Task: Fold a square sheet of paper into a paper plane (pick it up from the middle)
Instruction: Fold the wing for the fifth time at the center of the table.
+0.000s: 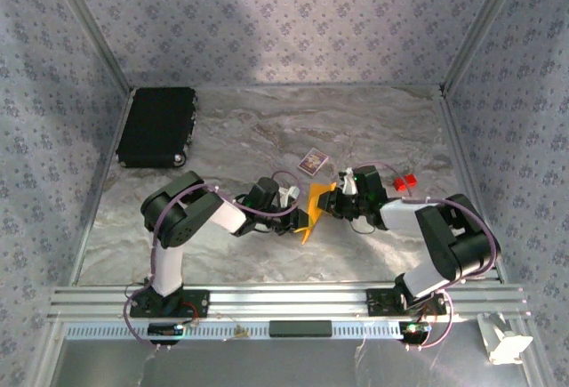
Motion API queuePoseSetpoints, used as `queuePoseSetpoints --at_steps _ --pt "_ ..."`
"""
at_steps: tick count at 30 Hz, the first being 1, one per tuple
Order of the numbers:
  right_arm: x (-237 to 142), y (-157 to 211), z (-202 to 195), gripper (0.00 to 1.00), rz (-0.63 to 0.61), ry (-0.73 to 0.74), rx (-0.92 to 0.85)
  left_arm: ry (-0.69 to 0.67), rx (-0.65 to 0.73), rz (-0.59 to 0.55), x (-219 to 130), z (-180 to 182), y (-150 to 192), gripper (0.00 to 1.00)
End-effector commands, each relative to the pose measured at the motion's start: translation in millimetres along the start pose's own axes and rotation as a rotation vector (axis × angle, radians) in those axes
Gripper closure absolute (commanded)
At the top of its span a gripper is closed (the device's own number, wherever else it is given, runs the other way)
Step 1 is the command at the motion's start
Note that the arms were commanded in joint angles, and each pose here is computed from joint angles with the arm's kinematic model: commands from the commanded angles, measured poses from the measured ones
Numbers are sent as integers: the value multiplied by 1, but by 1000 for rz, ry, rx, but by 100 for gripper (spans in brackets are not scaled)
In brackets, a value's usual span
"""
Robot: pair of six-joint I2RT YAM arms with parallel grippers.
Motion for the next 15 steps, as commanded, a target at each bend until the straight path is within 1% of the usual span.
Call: queuePoseSetpoints --at_steps 1,7,15 --pt "2 -9 9 83 -2 -30 -12 -141 -111 28 4 45 14 100" --pt "4 -11 6 83 3 -31 -3 -161 -149 23 3 52 16 100" --pt "9 -11 0 83 18 -21 7 -189 -166 32 3 57 18 100"
Point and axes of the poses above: each hand's point on the last joint's axis, 136 mm out from that joint toward the fingers, its own x axis out along the fingers, its own z axis along the line the jaws close on, y = z × x, the point moved 1 cm from there along -x, back along the fingers, and after that the axes turned 6 degrees about x, right-handed, at the moved point
